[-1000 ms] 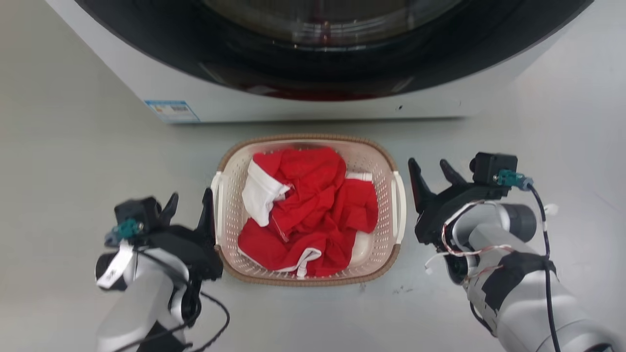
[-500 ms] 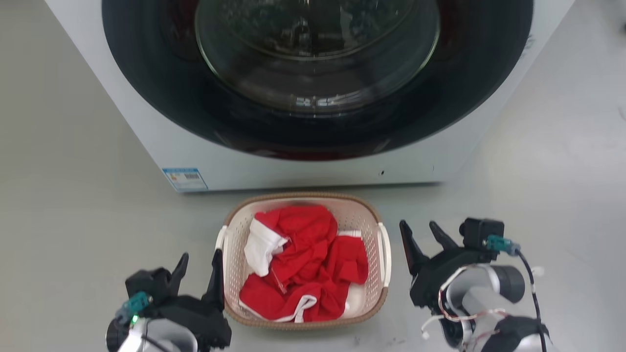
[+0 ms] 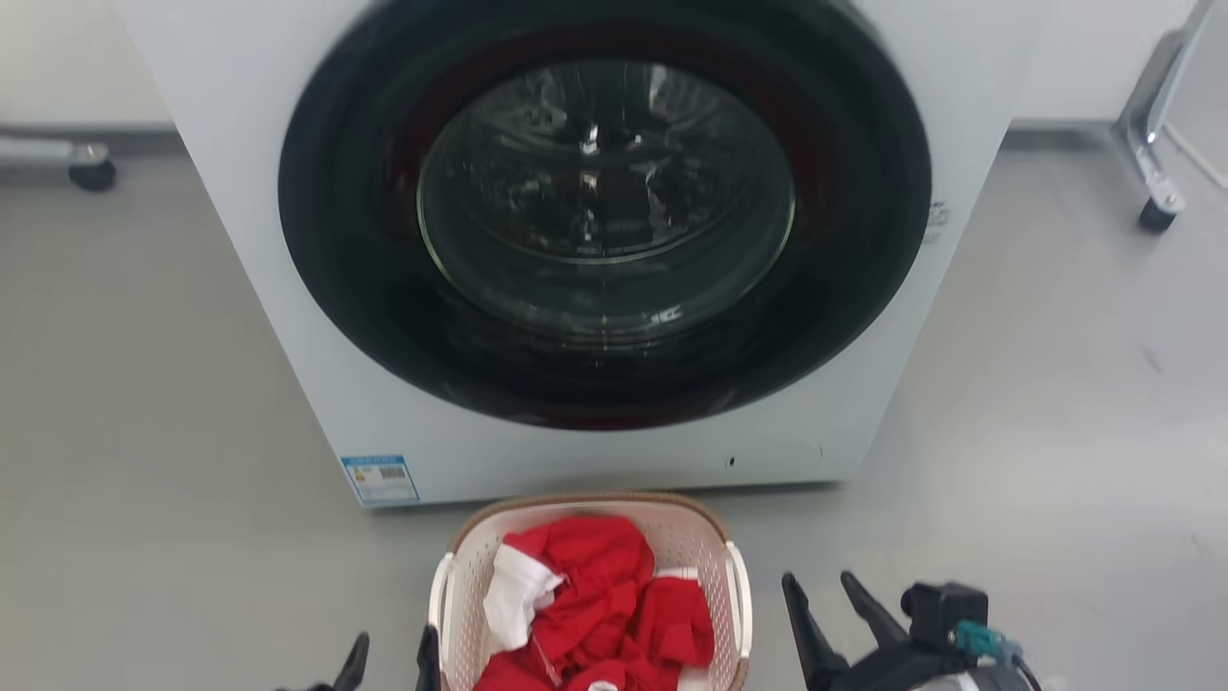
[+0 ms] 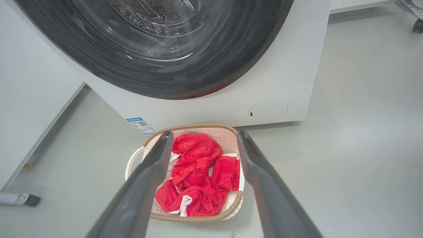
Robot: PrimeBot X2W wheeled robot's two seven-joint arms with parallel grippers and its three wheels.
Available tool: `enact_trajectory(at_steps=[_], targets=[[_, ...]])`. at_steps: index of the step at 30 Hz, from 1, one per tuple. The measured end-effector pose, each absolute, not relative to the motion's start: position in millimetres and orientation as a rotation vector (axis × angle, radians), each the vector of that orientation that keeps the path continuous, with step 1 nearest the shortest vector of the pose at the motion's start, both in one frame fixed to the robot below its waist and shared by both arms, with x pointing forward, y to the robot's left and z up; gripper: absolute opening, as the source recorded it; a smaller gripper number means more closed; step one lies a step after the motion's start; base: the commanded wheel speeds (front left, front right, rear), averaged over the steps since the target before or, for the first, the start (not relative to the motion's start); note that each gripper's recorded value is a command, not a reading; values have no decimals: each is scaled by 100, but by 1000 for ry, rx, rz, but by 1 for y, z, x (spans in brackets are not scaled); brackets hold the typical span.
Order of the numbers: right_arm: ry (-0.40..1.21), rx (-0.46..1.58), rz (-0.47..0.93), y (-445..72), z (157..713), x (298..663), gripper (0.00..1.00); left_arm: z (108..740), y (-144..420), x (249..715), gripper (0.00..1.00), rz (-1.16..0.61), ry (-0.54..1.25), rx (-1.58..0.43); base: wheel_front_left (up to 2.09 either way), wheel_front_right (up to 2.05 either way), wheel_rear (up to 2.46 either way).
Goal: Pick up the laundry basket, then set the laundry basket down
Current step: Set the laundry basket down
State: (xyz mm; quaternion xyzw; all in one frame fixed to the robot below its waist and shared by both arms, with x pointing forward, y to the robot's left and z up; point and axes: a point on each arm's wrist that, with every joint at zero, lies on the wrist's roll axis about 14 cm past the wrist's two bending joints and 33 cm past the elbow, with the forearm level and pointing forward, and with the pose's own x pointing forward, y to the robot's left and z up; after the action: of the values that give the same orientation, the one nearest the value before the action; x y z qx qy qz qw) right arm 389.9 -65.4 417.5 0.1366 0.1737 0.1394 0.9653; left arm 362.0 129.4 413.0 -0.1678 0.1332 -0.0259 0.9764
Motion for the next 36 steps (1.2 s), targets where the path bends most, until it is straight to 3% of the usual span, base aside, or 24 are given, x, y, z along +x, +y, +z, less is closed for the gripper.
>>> enact_trajectory(at_steps=[15,36], targets=[[102,278,302,-71,483,355,100,467,131,333,100,-66,84,-317,0,0,0],[-31,253,192,-104,508,344,100,489,137,328,100,-46,11,-301,0,0,0]])
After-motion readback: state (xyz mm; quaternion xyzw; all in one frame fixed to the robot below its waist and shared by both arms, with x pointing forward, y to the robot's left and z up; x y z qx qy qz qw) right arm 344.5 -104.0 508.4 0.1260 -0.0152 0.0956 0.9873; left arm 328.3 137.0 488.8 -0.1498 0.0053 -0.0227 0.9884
